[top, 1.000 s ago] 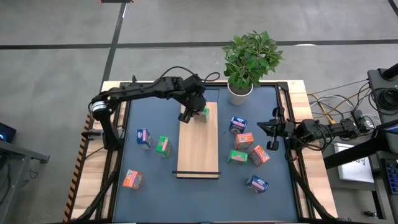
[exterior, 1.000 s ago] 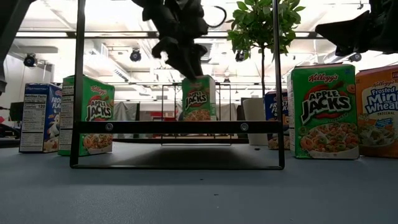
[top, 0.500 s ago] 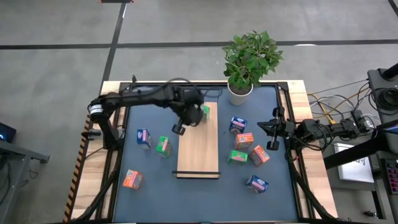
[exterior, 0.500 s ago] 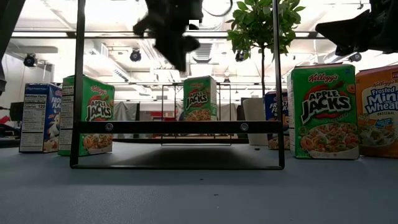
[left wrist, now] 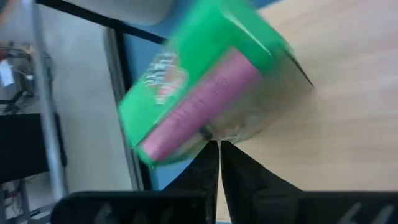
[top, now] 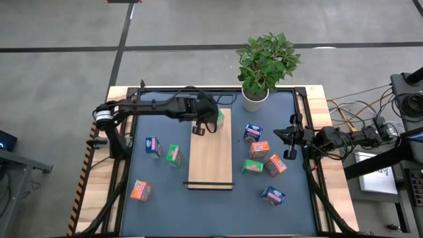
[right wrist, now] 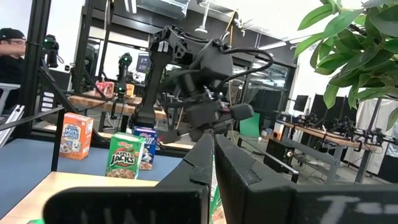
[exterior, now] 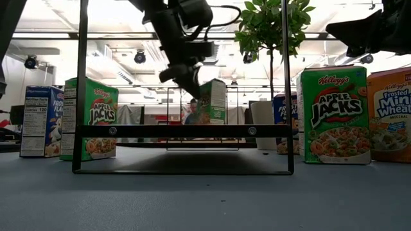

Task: Stack cereal on shelf
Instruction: Put the top left green cereal box on the shelf

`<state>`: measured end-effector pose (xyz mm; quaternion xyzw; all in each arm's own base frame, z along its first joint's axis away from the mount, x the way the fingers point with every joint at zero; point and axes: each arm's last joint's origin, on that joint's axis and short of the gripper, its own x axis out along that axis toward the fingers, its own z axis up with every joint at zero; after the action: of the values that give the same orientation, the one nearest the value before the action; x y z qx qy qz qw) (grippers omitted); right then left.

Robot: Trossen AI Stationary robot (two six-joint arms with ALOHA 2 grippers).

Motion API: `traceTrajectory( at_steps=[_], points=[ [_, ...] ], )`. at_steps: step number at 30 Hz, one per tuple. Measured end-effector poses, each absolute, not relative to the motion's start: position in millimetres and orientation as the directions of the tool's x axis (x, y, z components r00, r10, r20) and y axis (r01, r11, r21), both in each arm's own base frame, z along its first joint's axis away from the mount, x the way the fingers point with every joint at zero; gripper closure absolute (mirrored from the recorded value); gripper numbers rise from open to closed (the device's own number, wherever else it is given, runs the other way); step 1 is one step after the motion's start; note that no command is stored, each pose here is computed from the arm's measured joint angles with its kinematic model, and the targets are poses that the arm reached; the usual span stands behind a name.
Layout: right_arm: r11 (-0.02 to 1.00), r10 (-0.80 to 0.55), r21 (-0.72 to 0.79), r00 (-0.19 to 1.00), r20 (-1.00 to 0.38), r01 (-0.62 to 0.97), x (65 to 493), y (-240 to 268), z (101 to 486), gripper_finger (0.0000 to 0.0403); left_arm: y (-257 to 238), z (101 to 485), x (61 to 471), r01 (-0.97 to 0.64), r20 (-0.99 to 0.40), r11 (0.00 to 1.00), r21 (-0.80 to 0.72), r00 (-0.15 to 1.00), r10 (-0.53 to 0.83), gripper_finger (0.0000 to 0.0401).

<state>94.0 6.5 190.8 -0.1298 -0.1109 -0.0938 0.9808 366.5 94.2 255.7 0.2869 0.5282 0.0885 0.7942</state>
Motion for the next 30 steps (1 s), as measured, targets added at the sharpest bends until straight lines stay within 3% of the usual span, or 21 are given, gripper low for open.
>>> traceTrajectory(
  at_steps=[5,12,17,25,30],
  points=[
    [0.949,-0.155,-0.233,0.958,0.242,0.213,94,7,191,0.0394,100,257,371,0.134,-0.767,0.827,0.546,0.478,0.429,0.0401],
    [0.949,-0.155,-0.234,0.958,0.242,0.213,94,7,191,0.0394,98,250,365,0.119,-0.819,0.868,0.482,0.415,0.397,0.0401],
    [0.949,-0.155,-0.234,0.958,0.242,0.213,94,7,191,0.0394,95,240,365,0.1,-0.851,0.926,0.363,0.44,0.286,0.0401],
    [0.949,-0.155,-0.233,0.958,0.243,0.213,94,7,191,0.0394,97,232,372,0.049,-0.802,0.921,0.388,0.51,0.311,0.0401],
    [0.949,-0.155,-0.233,0.958,0.243,0.213,94,7,191,0.0394,98,224,378,0.055,-0.812,0.922,0.383,0.495,0.308,0.0401]
  ],
)
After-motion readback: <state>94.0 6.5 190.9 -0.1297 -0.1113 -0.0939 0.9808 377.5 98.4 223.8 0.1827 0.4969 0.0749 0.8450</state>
